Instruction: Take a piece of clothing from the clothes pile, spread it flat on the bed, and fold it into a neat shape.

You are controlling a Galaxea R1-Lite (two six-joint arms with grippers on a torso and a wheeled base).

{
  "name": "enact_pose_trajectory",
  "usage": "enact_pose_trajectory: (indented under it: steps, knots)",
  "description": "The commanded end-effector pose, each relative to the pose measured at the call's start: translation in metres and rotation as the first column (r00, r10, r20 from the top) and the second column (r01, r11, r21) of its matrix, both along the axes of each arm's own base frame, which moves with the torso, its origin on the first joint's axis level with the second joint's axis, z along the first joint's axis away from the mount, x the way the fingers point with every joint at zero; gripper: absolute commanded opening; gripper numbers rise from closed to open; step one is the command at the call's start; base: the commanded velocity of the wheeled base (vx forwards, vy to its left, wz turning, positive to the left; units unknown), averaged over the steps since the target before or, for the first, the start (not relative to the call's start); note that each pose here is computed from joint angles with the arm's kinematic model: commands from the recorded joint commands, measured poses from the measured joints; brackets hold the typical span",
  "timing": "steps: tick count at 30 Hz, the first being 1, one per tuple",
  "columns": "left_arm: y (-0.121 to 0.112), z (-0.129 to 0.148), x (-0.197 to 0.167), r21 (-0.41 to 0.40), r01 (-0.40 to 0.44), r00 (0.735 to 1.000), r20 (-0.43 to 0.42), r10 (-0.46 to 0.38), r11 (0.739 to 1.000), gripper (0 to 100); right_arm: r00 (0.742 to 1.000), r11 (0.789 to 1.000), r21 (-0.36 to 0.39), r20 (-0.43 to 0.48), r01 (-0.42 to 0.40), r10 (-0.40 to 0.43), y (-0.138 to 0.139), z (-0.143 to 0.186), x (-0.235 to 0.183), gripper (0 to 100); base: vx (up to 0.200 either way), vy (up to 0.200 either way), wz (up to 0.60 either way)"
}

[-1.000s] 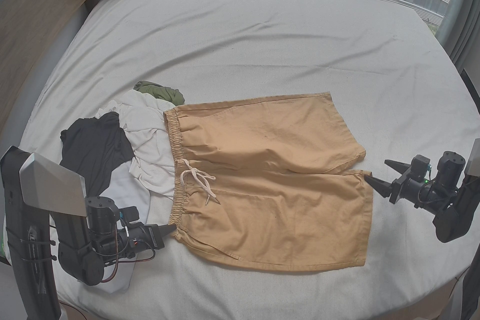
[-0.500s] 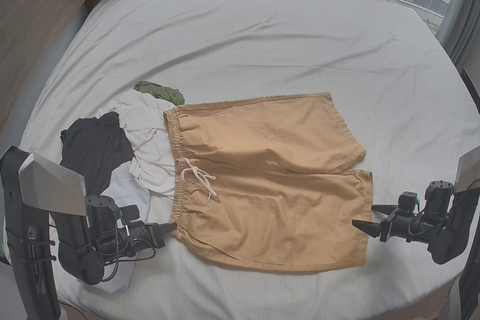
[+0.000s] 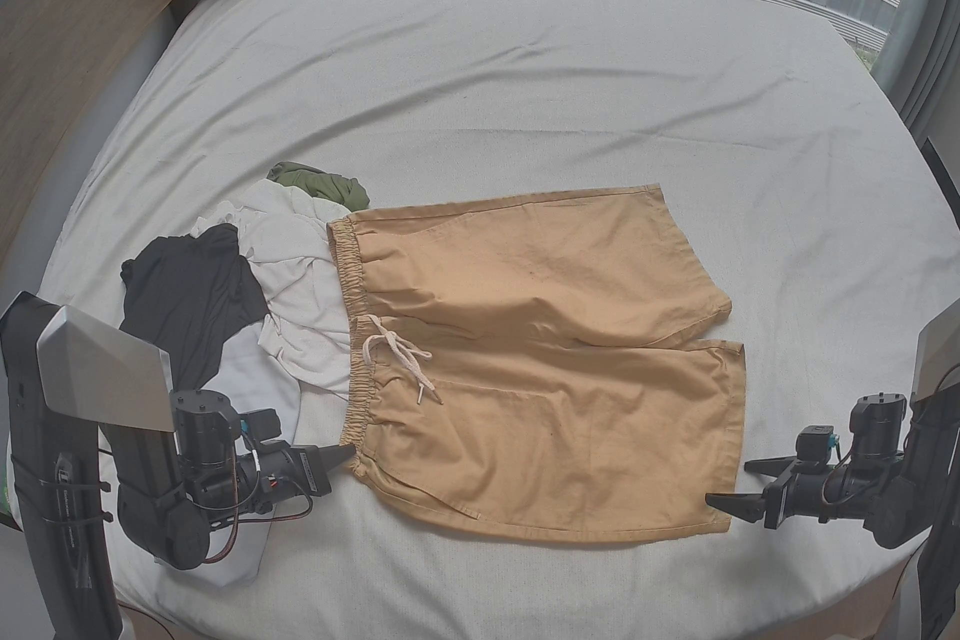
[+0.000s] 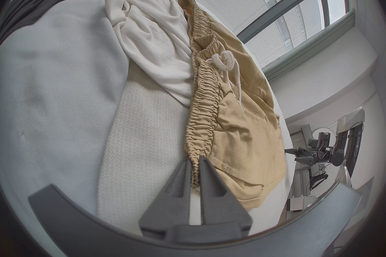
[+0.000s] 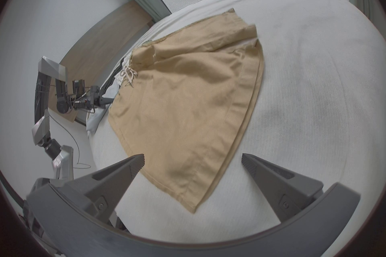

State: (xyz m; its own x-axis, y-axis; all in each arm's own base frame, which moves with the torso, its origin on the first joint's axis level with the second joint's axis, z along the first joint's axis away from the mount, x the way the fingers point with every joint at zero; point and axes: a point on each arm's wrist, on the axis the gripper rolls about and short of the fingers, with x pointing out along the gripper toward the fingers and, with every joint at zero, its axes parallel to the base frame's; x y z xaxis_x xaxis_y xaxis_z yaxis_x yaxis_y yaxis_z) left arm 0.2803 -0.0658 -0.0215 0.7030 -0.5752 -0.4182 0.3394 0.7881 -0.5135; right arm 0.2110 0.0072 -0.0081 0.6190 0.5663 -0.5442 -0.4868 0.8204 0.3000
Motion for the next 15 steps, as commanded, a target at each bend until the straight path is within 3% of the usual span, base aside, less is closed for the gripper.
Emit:
enact_pose_trajectory:
  steps: [1,15]
  knots:
    - [-0.0002,-0.0001,0.0002,-0.001,0.0,1.0,0.001,0.0,1.0,0,0.997,1.0,-0.008,-0.082,-0.01,0.009,-0.0001,-0.0127,-0.0072,100,0.0,0.0,0.0]
    - [-0.0004,-0.0003,0.0009,-0.002,0.0,1.0,0.003,0.0,1.0,0,0.987,0.998,-0.007,-0.146,-0.063,0.061,0.0093,-0.0226,-0.011,100,0.0,0.0,0.0]
